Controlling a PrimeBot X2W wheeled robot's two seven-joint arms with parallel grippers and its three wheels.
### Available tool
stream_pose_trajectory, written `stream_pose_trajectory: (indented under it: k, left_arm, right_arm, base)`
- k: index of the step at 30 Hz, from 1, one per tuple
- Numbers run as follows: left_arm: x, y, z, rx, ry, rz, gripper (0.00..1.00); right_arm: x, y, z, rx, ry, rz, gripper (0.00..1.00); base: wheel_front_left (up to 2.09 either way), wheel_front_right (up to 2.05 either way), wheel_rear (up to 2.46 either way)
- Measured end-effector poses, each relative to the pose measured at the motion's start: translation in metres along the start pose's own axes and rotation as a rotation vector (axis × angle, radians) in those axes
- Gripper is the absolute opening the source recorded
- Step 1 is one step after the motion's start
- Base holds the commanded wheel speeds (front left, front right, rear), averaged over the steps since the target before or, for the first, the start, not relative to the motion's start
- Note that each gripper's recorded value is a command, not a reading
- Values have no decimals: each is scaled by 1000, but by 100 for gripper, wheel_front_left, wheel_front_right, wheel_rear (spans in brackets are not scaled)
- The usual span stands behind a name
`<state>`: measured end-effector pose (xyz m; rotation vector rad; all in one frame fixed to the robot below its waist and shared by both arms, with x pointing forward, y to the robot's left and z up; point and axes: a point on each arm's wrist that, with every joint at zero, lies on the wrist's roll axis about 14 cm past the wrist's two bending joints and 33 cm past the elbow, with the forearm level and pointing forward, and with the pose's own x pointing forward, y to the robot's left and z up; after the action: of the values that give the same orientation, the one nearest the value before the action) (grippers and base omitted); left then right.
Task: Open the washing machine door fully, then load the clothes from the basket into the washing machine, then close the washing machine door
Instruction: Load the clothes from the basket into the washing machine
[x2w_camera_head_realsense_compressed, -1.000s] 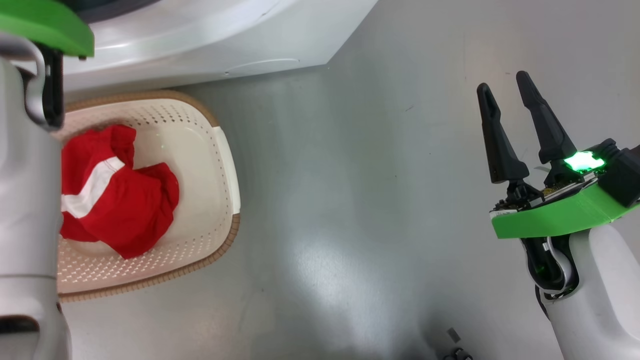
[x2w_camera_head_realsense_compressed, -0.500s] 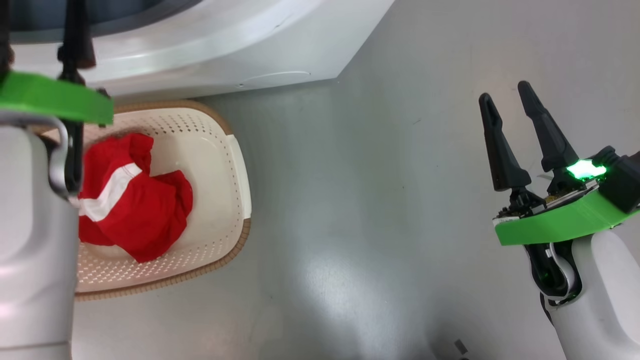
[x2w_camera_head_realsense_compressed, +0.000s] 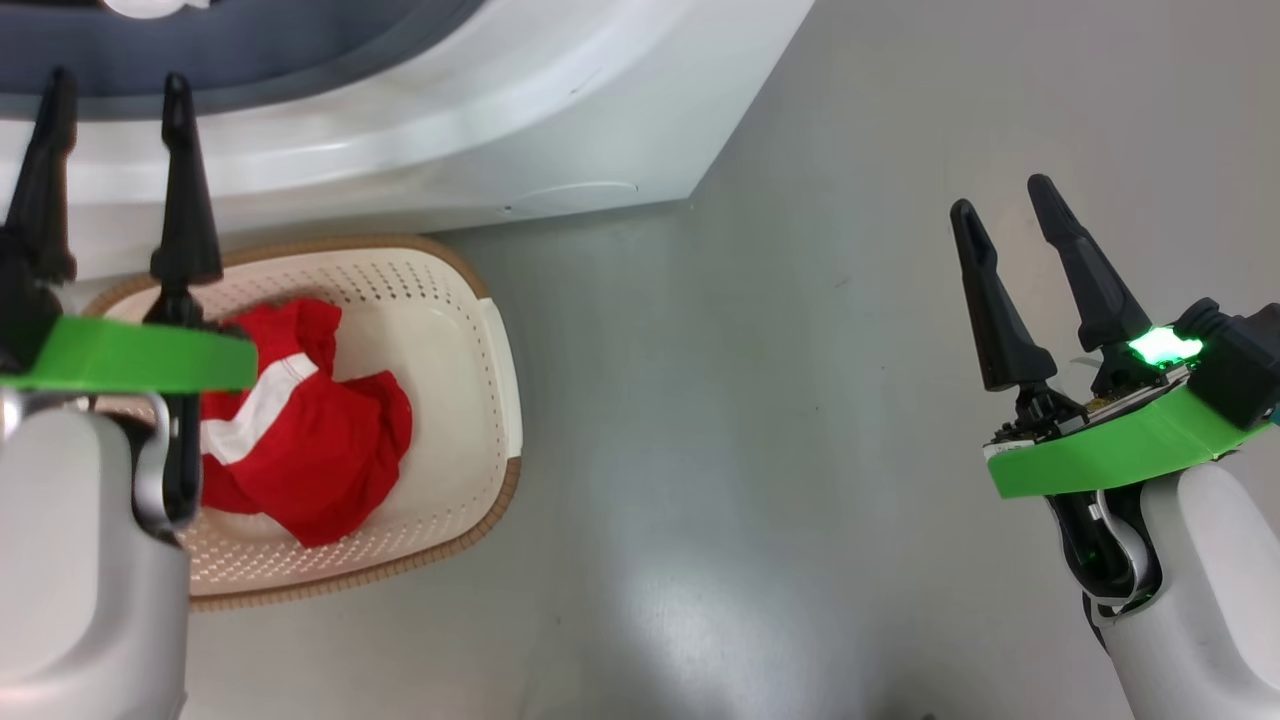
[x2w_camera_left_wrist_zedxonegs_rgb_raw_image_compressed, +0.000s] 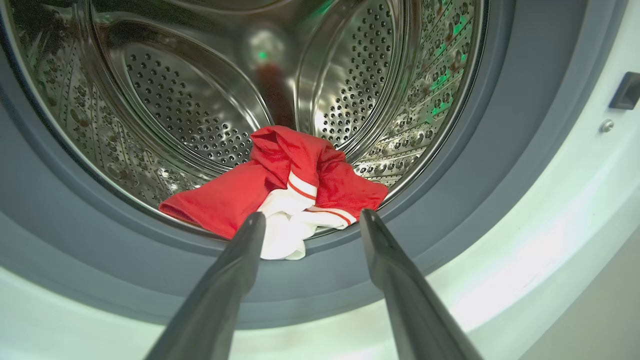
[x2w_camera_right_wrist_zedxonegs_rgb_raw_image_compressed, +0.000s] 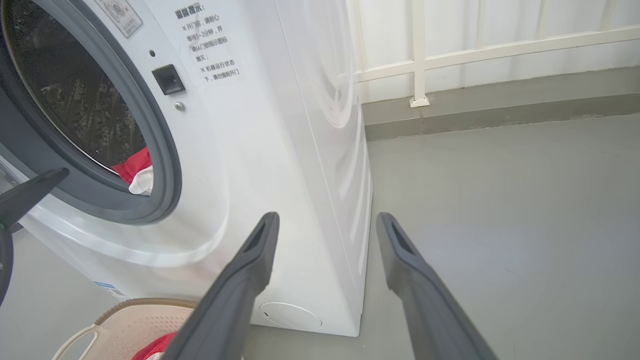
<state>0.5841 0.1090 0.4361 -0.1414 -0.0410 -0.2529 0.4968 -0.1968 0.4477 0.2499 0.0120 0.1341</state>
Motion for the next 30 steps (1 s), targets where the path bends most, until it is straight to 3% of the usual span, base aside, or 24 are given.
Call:
stream_pose_trajectory:
  k: [30]
  left_arm:
    - [-119,-2,44,-46,-2,120,100]
  right_arm:
    - [-46,27,56,6,-85,43,100]
  base:
    - [0,0,0]
